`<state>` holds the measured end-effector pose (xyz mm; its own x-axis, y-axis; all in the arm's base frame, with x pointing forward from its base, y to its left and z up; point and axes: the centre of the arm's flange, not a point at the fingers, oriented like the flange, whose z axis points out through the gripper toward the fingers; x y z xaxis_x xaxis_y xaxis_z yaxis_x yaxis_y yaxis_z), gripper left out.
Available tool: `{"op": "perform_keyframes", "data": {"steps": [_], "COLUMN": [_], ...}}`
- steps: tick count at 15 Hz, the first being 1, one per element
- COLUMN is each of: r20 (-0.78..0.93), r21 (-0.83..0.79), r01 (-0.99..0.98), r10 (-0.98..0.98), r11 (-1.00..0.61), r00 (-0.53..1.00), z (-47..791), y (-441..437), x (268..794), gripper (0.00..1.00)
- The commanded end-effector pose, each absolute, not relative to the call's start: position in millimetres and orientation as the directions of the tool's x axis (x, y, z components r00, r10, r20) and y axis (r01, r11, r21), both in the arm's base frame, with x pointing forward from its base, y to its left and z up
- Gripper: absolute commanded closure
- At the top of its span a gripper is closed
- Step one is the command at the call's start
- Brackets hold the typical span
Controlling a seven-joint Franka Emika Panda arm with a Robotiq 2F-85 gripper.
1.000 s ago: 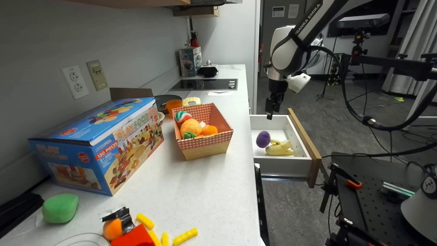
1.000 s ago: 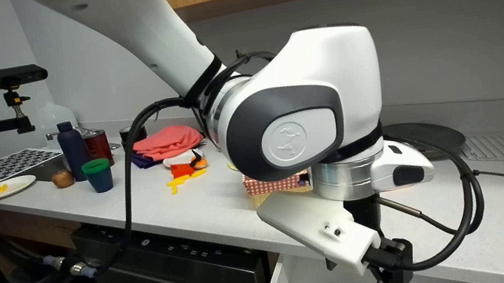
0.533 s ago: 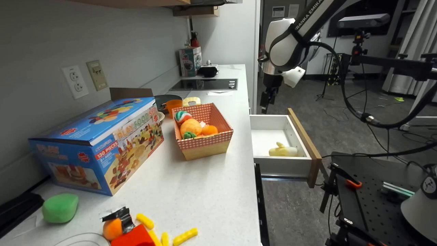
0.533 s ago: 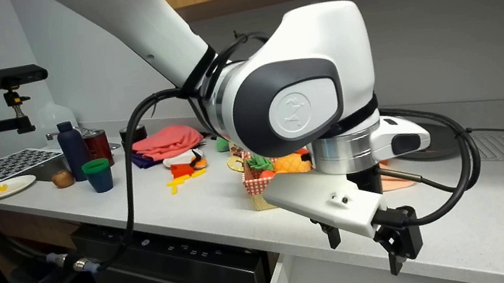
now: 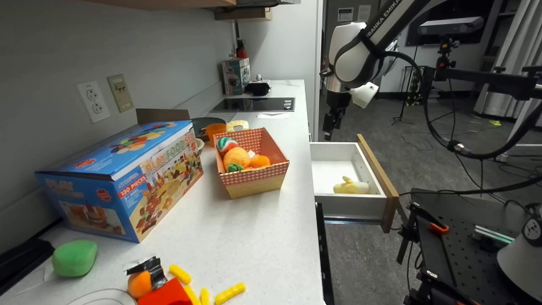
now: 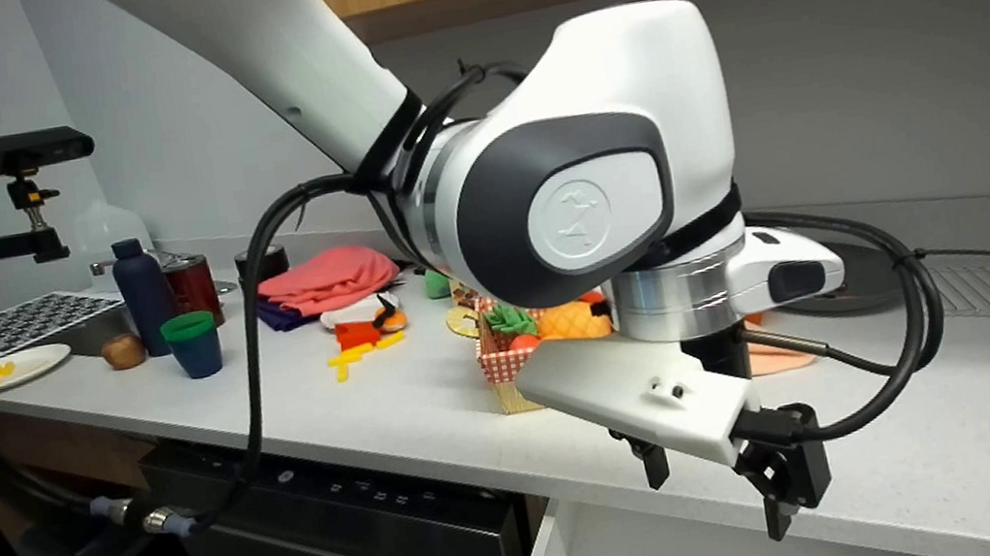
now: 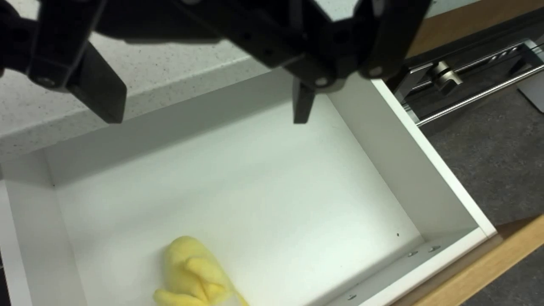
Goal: Open the drawer, then put the banana plushy in the drawer and close the drawer
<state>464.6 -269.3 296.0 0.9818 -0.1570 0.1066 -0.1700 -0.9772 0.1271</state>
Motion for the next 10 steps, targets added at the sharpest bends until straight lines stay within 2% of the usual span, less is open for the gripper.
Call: {"op": "perform_keyframes", "data": {"steps": [1, 5, 10], "r20": [0.074, -0.020, -0.181], "r21": [0.210, 0.296, 0.296], "r01": [-0.146, -0.107, -0.058], "r10": [-0.133, -0.119, -0.115], "r11": [-0.967, -0.949, -0.953], "r00": [0.988, 0.993, 0.977], "z": [301, 288, 263], "y": [-273, -290, -304], "x": [446, 417, 386], "gripper": [0.00, 0.00, 0.00]}}
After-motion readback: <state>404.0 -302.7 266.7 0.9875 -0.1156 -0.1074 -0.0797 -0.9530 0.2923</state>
